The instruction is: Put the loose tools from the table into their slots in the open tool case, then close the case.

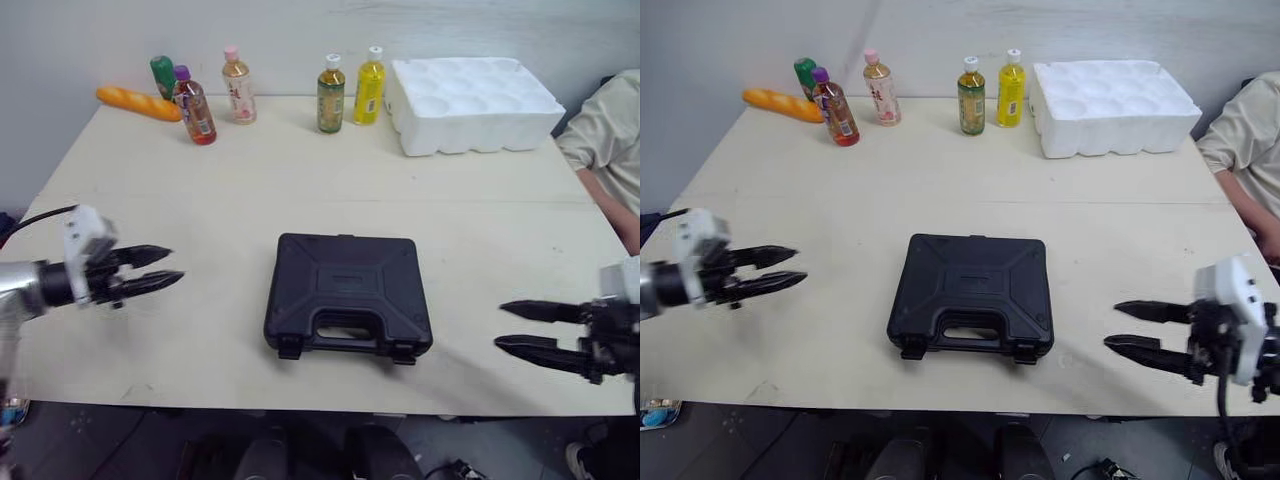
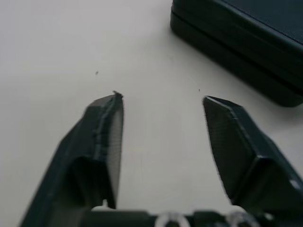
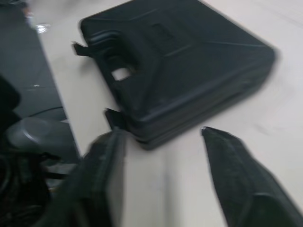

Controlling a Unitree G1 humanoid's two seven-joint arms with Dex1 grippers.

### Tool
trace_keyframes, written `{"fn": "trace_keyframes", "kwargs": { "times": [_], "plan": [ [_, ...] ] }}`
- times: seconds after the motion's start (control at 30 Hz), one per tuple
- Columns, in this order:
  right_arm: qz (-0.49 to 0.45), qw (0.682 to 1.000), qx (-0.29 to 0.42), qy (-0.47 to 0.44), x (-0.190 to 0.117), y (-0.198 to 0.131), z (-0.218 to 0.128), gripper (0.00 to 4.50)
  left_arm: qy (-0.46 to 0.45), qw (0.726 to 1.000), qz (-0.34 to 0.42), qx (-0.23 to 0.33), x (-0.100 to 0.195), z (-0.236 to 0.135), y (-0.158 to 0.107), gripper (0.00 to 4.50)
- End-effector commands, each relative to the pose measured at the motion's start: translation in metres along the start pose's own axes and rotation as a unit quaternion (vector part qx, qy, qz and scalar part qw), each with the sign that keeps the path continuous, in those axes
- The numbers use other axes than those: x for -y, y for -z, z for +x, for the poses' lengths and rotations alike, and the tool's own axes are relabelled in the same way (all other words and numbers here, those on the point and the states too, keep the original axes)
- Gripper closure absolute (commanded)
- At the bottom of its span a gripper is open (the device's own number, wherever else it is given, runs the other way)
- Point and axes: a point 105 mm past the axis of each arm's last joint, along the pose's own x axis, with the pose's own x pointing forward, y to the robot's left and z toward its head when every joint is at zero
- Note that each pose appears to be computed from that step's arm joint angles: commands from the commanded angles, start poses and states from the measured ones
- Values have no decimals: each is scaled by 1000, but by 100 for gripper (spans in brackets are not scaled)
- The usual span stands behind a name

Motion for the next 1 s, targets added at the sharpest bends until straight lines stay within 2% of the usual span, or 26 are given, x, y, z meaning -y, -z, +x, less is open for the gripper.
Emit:
{"fn": "trace_keyframes", "kwargs": {
  "times": [0.03,0.07,0.1,0.27,0.43,0.63,0.77,1.0],
  "plan": [
    [-22,999,-22,-40,-15,7,24,374,-6,1000,2,7,-13,37,-9,366],
    [-23,998,-30,-44,-15,10,29,428,-6,1000,0,7,-17,49,-10,415],
    [-23,998,-37,-48,-15,13,33,450,-10,1000,0,1,-21,63,-10,446],
    [-26,994,-70,-82,-18,29,53,450,-7,1000,12,-12,-31,121,-21,446],
    [-25,993,-69,-88,-15,34,67,450,12,999,27,-12,-29,152,-34,446],
    [-30,992,-96,-81,-6,47,73,450,34,998,40,-16,-23,168,-36,446],
    [-33,993,-92,-68,5,44,73,450,68,996,58,-23,-15,170,-32,446],
    [-83,993,-73,-40,25,24,79,450,187,975,97,-66,17,159,3,446]
  ]
}}
